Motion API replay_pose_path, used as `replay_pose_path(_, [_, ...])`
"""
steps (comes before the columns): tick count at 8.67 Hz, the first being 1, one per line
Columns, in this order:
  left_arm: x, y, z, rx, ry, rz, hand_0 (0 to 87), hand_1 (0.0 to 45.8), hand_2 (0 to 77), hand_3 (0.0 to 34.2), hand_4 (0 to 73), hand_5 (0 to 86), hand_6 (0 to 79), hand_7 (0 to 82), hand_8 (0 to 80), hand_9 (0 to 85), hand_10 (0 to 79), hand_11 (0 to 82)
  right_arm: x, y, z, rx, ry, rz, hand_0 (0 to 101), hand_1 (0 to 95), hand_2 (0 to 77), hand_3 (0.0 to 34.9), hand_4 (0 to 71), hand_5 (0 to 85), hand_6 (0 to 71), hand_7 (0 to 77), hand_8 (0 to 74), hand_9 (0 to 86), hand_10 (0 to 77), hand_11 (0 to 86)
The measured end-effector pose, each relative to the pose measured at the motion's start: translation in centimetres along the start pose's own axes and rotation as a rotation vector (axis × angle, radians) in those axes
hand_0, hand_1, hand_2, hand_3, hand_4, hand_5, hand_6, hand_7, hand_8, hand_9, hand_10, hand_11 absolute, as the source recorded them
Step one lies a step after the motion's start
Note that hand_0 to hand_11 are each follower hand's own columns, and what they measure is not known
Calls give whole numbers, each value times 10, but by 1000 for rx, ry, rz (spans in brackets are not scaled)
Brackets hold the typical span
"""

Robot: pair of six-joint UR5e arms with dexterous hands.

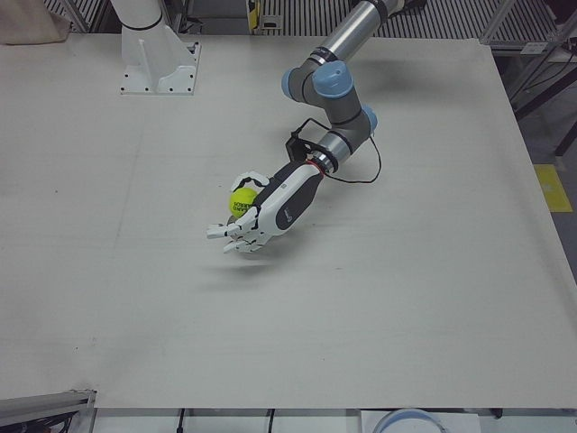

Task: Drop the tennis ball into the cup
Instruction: 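Open the left hand fingers to release the ball into the mug, then withdraw the open left hand away from the mug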

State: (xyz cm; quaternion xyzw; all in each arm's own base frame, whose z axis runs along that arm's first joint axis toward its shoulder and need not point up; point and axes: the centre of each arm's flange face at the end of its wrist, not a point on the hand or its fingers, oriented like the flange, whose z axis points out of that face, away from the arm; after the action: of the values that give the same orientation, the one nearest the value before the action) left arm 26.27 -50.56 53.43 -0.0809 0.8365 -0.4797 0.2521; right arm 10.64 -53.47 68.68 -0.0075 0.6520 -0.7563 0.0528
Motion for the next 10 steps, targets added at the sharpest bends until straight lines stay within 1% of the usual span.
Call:
replay_pose_path(1, [0,0,0,-1,1,0,610,191,464,297,5,207,349,180,251,93,136,224,0,0,0,0,0,0,0,5,5,0,0,0,0,5,0,0,0,5])
replay_pose_path(2, [-1,1,1,-3,0,1,609,229,475,297,5,229,475,147,273,98,136,224,0,0,0,0,0,0,0,5,5,0,0,0,0,5,0,0,0,5])
replay_pose_path(3, [-4,1,1,-4,-3,0,609,229,475,297,5,229,475,147,273,98,136,224,0,0,0,0,0,0,0,5,5,0,0,0,0,5,0,0,0,5])
replay_pose_path(4, [-7,1,2,-6,-7,-3,552,229,393,298,5,202,415,147,256,76,136,213,0,0,0,0,1,0,0,5,5,0,0,0,0,0,0,0,0,5])
replay_pose_path(5, [-8,3,4,-8,-10,-9,552,229,393,298,5,202,415,147,256,76,136,213,1,0,0,0,1,0,0,5,5,0,0,0,0,5,0,0,0,5])
replay_pose_path(6, [-7,3,4,-2,-12,-42,532,229,371,298,11,191,420,147,240,76,125,207,0,0,0,0,1,0,0,5,5,0,0,0,0,5,0,0,0,5])
replay_pose_path(7, [5,-4,0,31,0,-88,554,229,371,298,11,191,371,153,240,87,125,207,0,0,0,0,0,0,0,5,5,0,0,0,0,5,0,0,0,5])
replay_pose_path(8, [36,-17,-7,76,40,-109,554,229,371,298,11,191,371,153,240,87,125,207,0,0,0,0,1,0,0,5,5,0,0,0,0,5,0,0,0,5])
replay_pose_path(9, [85,-36,-20,132,108,-100,626,235,415,297,5,207,344,207,235,120,142,240,0,0,0,0,0,0,0,5,5,0,0,0,0,5,0,0,0,5])
replay_pose_path(10, [122,-56,-35,184,160,-80,683,240,447,297,5,218,398,229,256,136,164,262,0,0,0,0,0,0,0,5,5,0,0,0,0,5,0,0,0,5])
